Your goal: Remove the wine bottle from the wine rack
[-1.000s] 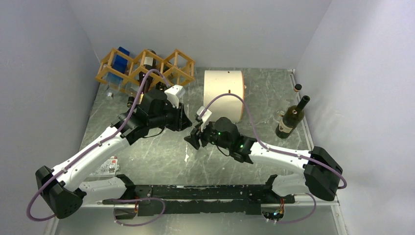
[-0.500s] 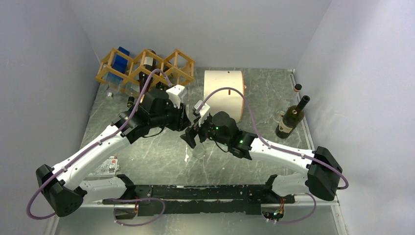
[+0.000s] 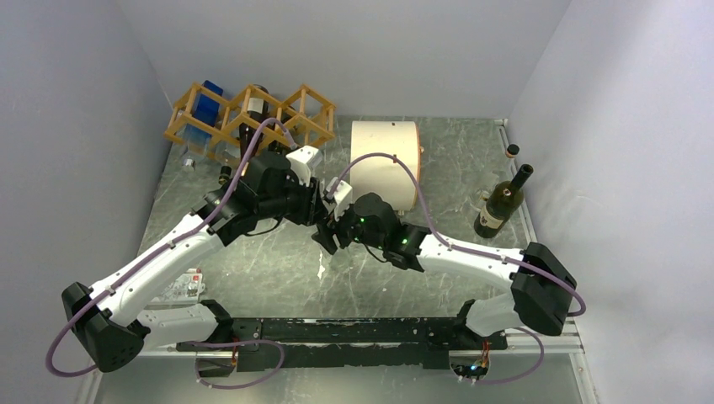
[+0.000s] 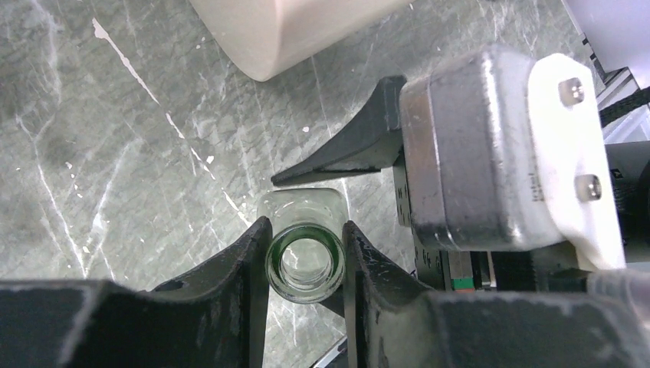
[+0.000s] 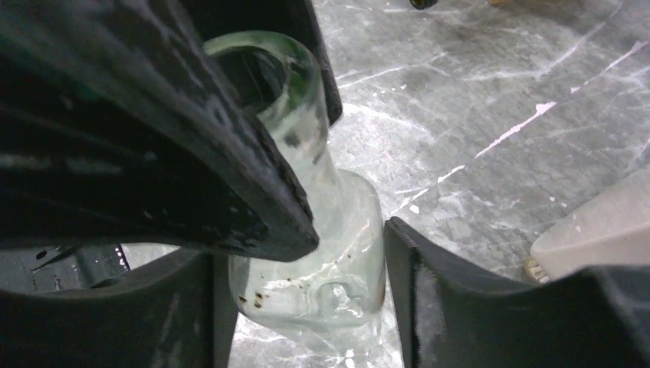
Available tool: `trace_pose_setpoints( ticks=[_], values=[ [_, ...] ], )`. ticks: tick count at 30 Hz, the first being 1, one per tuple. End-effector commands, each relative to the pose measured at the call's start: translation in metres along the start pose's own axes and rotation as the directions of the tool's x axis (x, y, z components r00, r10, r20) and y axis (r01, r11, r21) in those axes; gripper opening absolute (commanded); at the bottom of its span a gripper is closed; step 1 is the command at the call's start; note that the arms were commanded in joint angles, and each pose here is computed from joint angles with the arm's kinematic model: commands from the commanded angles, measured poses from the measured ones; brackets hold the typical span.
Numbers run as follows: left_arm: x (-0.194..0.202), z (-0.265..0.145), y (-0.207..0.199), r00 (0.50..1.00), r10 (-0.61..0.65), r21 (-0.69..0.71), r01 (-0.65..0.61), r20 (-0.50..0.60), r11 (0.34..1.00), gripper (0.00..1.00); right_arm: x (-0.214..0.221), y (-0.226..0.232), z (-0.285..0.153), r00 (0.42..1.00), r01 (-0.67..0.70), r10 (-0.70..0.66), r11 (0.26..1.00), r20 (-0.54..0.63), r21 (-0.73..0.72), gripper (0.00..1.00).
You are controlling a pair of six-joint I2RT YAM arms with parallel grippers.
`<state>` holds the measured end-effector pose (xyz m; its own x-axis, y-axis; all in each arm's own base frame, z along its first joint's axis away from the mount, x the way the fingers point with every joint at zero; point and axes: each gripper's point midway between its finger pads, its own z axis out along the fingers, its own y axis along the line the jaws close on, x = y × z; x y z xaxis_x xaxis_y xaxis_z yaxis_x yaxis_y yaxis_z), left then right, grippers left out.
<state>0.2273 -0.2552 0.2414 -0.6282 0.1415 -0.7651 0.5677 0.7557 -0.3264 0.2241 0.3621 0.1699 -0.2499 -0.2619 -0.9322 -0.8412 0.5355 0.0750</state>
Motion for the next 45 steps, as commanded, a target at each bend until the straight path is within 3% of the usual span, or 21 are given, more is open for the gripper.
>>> trace_pose_setpoints(
  ticks=[1, 3, 4, 5, 7, 13, 17, 20, 26, 36, 42, 45],
  values=[
    [-0.03, -0.019, -0.018, 0.996, 0.023, 0.055, -0.028, 0.088, 0.998, 0.42, -0.027, 0.001, 0.002, 0.997, -0.008, 0.008, 1.0, 0.075, -0.002, 0.61],
    [-0.037, -0.028, -0.019, 0.991, 0.035, 0.055, -0.042, 0.127, 0.998, 0.54, -0.028, 0.0, -0.003, 0.996, -0.015, 0.015, 1.0, 0.092, 0.004, 0.47],
    [-0.042, -0.032, -0.019, 0.988, 0.041, 0.05, -0.048, 0.147, 0.998, 0.7, -0.03, -0.001, -0.006, 0.995, -0.02, 0.019, 1.0, 0.103, 0.01, 0.42],
    [-0.046, -0.038, -0.018, 0.985, 0.049, 0.041, -0.056, 0.167, 0.998, 0.8, -0.031, -0.002, -0.01, 0.994, -0.023, 0.021, 1.0, 0.11, 0.017, 0.38],
    [-0.054, -0.049, -0.015, 0.978, 0.065, 0.012, -0.069, 0.199, 0.998, 0.89, -0.033, -0.005, -0.019, 0.992, -0.033, 0.028, 0.999, 0.124, 0.036, 0.32],
    [-0.088, -0.087, -0.008, 0.932, 0.143, -0.078, -0.124, 0.333, 0.989, 0.94, -0.029, -0.028, -0.055, 0.988, -0.093, 0.069, 0.98, 0.139, 0.175, 0.18],
    [-0.112, -0.105, 0.0, 0.887, 0.205, -0.164, -0.149, 0.413, 0.975, 0.97, -0.021, -0.05, -0.089, 0.986, -0.144, 0.111, 0.938, 0.121, 0.314, 0.14],
    [-0.131, -0.121, -0.003, 0.839, 0.24, -0.185, -0.17, 0.488, 0.968, 0.99, -0.018, -0.078, -0.126, 0.983, -0.184, 0.149, 0.854, 0.11, 0.487, 0.08],
    [-0.157, -0.136, 0.004, 0.734, 0.338, -0.281, -0.206, 0.589, 0.937, 0.99, -0.016, -0.119, -0.188, 0.964, -0.266, 0.2, 0.655, 0.178, 0.707, 0.09],
    [-0.135, -0.127, 0.046, 0.714, 0.388, -0.41, -0.155, 0.582, 0.899, 0.99, -0.014, -0.204, -0.234, 0.942, -0.317, 0.231, 0.37, 0.244, 0.873, 0.0],
    [-0.126, -0.128, 0.062, 0.704, 0.379, -0.429, -0.116, 0.6, 0.896, 0.99, -0.022, -0.252, -0.242, 0.935, -0.35, 0.153, 0.27, 0.319, 0.897, 0.0],
    [-0.124, -0.127, 0.067, 0.706, 0.378, -0.436, -0.108, 0.599, 0.893, 0.99, -0.035, -0.276, -0.235, 0.927, -0.375, 0.104, 0.276, 0.36, 0.885, 0.0]
  ],
)
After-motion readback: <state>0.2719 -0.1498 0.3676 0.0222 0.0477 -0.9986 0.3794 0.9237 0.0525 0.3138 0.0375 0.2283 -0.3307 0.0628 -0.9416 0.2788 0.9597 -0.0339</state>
